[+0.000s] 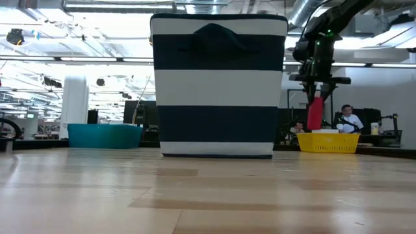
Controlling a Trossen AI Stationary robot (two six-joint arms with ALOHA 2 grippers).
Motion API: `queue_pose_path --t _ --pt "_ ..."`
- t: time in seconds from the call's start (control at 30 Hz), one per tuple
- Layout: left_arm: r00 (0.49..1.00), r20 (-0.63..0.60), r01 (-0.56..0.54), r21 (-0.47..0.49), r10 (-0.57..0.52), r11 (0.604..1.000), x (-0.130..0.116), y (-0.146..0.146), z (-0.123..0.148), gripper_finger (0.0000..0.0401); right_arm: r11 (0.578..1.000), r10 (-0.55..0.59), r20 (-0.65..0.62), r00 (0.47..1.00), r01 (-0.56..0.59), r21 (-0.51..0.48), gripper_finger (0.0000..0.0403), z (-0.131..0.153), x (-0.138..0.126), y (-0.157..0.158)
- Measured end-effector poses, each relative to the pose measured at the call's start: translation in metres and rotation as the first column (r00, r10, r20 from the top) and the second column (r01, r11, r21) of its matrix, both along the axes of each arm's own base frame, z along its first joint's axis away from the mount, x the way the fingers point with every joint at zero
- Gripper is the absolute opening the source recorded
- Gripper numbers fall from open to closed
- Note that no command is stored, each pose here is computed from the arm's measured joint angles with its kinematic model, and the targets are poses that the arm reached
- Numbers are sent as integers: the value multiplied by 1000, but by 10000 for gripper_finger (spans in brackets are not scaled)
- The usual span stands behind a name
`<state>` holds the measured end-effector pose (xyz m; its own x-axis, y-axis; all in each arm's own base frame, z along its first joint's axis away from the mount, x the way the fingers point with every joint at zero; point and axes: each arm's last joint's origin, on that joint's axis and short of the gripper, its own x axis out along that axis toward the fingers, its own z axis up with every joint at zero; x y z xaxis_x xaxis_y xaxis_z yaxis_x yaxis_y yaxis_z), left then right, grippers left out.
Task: Pick & place medical supplies in basket/bin
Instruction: Put the red bandage into the yellow bin
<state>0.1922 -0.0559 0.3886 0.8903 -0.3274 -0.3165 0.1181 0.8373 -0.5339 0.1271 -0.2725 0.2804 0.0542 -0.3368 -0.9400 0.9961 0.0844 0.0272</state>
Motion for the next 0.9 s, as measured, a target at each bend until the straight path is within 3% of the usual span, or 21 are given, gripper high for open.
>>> queue_pose_path --t 0.67,0.9 --pt "1000 0 -26 0 26 1000 0 1 0 301 994 -102 17 995 101 26 138 -32 2 5" --pt "999 41 -25 -13 26 1000 1 0 4 301 983 -183 50 982 184 -15 133 -32 3 1"
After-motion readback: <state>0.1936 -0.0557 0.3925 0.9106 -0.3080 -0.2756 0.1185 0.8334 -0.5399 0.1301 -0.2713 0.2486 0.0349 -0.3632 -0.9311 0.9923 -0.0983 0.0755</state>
